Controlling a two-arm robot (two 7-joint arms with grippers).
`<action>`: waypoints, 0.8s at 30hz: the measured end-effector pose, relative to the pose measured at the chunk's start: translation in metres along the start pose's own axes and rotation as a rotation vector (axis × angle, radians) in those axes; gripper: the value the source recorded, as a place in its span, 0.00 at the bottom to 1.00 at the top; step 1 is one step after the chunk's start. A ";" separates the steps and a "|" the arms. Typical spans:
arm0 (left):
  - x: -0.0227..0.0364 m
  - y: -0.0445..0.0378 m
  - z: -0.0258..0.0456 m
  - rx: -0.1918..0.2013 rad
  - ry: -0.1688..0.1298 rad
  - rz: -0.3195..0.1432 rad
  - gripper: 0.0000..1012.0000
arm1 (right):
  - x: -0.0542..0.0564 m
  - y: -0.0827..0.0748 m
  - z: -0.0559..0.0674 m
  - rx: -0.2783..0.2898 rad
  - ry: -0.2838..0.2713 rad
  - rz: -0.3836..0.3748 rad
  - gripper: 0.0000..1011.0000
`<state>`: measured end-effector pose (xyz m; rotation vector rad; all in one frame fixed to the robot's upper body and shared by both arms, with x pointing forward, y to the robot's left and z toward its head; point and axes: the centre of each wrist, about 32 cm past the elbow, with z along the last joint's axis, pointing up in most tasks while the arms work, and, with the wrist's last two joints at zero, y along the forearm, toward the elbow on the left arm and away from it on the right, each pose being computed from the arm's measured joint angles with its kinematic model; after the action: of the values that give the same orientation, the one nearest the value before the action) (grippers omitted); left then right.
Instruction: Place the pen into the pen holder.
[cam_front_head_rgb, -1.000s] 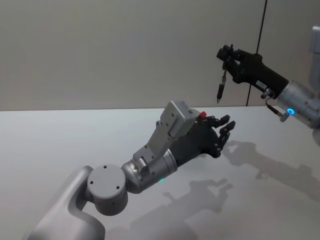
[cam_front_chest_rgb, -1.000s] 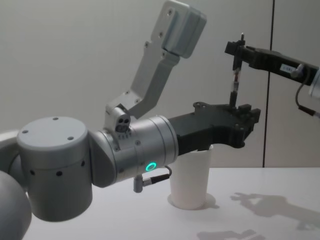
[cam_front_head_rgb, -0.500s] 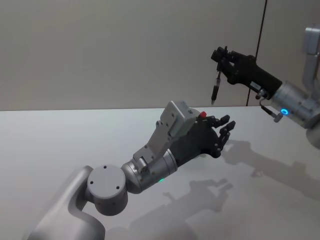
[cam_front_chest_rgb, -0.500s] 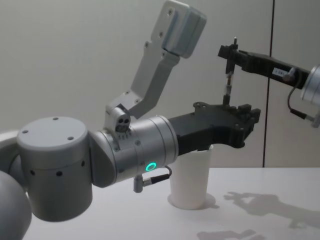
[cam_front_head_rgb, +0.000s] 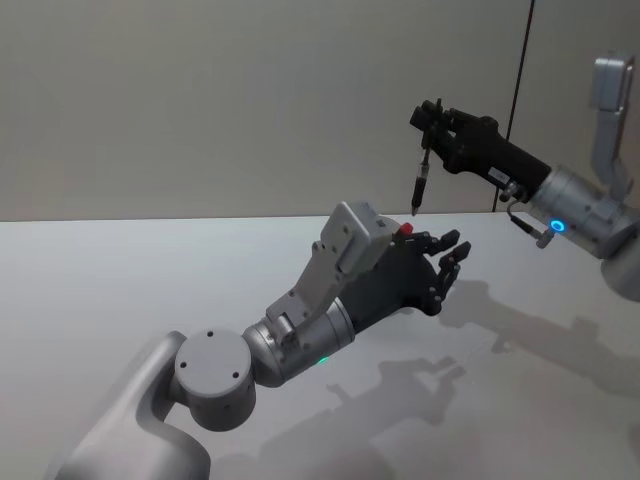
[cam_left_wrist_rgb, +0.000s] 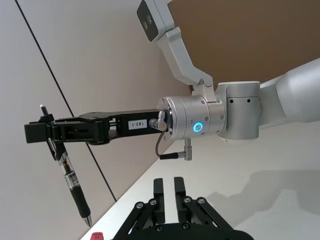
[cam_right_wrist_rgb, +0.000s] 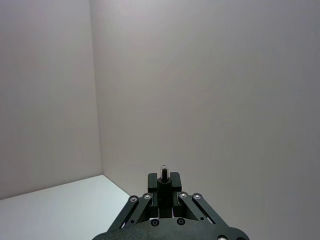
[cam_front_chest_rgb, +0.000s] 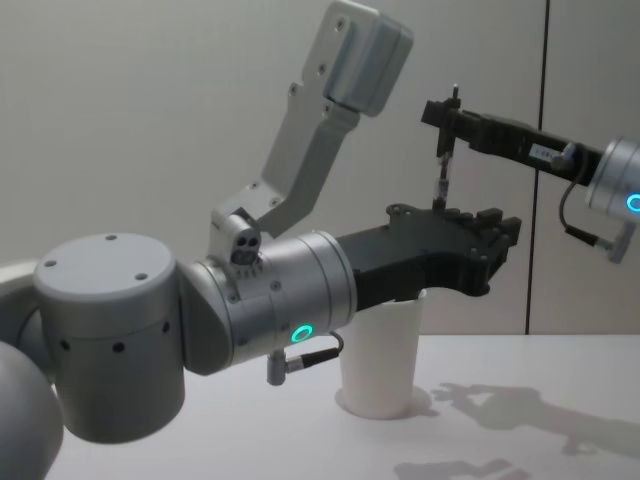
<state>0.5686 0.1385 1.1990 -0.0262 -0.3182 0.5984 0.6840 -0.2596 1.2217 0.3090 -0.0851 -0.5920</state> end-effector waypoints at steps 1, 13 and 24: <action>0.0000 0.0000 0.0000 0.000 0.000 0.000 0.13 | 0.000 0.000 0.000 -0.001 0.002 0.001 0.13; 0.0000 0.0000 0.0000 0.000 0.000 0.000 0.13 | -0.002 0.005 -0.007 -0.023 0.029 0.010 0.13; 0.0000 0.0000 0.0000 0.000 0.000 0.000 0.13 | -0.003 0.008 -0.013 -0.046 0.042 0.009 0.13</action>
<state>0.5686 0.1385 1.1990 -0.0262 -0.3182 0.5985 0.6884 -0.2480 1.2116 0.2759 -0.0319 -0.5772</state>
